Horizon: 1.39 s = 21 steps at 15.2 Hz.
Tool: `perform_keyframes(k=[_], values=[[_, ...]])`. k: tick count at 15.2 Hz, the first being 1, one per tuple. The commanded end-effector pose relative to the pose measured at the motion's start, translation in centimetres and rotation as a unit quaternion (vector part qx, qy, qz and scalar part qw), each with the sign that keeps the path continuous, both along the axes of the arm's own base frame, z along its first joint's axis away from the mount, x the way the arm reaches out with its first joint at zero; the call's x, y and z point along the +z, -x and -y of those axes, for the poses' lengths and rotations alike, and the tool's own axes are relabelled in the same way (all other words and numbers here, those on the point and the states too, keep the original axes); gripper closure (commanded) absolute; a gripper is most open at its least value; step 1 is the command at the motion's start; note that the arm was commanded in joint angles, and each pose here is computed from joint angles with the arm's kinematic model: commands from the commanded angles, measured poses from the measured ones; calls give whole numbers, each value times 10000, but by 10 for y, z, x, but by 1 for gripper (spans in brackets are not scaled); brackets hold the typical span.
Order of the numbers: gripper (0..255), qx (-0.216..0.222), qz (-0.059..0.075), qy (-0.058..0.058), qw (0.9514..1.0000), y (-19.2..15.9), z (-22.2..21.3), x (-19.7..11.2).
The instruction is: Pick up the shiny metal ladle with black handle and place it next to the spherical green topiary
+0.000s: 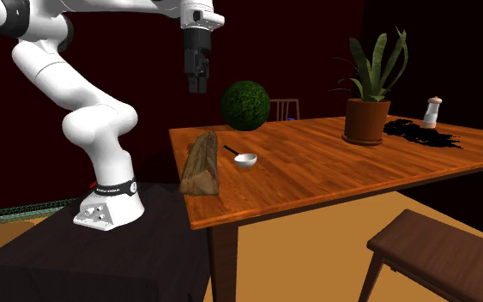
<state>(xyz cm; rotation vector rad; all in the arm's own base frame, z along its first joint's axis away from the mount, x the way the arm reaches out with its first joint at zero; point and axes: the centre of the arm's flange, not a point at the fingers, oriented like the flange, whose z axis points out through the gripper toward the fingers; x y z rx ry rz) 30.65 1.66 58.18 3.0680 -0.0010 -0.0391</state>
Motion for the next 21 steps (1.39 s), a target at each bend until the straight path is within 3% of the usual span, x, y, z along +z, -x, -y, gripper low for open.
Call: perform_keyframes(k=[1,3,6,8,11,13,16,18,21], values=[[0,0,0,0,10000,0,0,0],[0,-483,-4,-70,9988,1,-15,-19],[0,-1205,-11,-174,9926,-1,-38,-48],[0,-1683,-15,-243,9854,-4,-53,-67],[0,-2392,-22,-345,9703,-12,-76,-95],[0,-2858,-26,-412,9574,-19,-91,-114],[0,-3544,-33,-511,9337,-31,-112,-141],[0,-3991,-37,-575,9151,-41,-126,-159],[0,-4643,-43,-669,8831,-59,-144,-185]])
